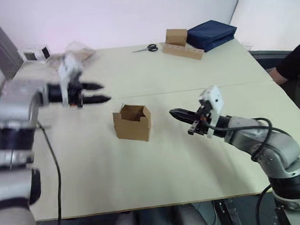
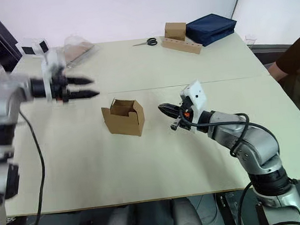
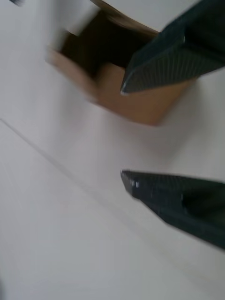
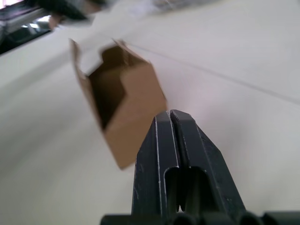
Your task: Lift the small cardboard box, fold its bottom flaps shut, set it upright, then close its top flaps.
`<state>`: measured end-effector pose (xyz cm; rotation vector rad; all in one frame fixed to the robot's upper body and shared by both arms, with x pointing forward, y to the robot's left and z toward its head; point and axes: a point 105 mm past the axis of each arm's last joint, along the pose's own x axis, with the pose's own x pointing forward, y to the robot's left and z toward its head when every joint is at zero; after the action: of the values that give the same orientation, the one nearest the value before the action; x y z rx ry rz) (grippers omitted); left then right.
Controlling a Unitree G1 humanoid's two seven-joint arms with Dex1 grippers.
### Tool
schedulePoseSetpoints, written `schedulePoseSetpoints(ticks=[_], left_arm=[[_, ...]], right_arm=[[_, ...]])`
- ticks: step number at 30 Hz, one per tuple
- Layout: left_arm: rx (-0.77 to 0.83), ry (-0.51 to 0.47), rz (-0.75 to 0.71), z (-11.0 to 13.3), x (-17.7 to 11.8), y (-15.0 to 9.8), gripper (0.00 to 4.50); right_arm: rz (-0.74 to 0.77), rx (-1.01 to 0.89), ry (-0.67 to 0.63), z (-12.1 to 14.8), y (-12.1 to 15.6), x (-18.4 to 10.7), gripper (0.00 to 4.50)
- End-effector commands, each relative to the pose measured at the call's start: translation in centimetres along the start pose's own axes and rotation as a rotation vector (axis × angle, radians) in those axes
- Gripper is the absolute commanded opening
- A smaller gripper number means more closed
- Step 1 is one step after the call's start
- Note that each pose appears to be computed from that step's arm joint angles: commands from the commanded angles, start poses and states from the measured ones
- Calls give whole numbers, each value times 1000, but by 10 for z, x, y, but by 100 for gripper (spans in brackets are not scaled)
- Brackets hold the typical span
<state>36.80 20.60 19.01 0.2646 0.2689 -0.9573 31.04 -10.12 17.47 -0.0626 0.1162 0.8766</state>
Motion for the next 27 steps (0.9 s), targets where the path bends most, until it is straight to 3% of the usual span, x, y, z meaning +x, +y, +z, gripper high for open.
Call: schedulePoseSetpoints(ticks=[1, 3, 4, 15, 27], left_arm=[[94, -56, 89, 6, -7, 7, 97], [101, -16, 92, -12, 0, 5, 22], [94, -8, 95, -19, 5, 3, 5], [80, -34, -20, -36, 51, -26, 5], [45, 34, -250, -43, 43, -70, 5]], right_arm=[[11, -47, -8, 0, 1, 8, 0], [16, -49, 8, -6, 2, 12, 0], [17, -51, 16, -9, 3, 16, 0], [22, -64, 99, -34, 6, 46, 0], [115, -48, 126, -35, 21, 33, 0]])
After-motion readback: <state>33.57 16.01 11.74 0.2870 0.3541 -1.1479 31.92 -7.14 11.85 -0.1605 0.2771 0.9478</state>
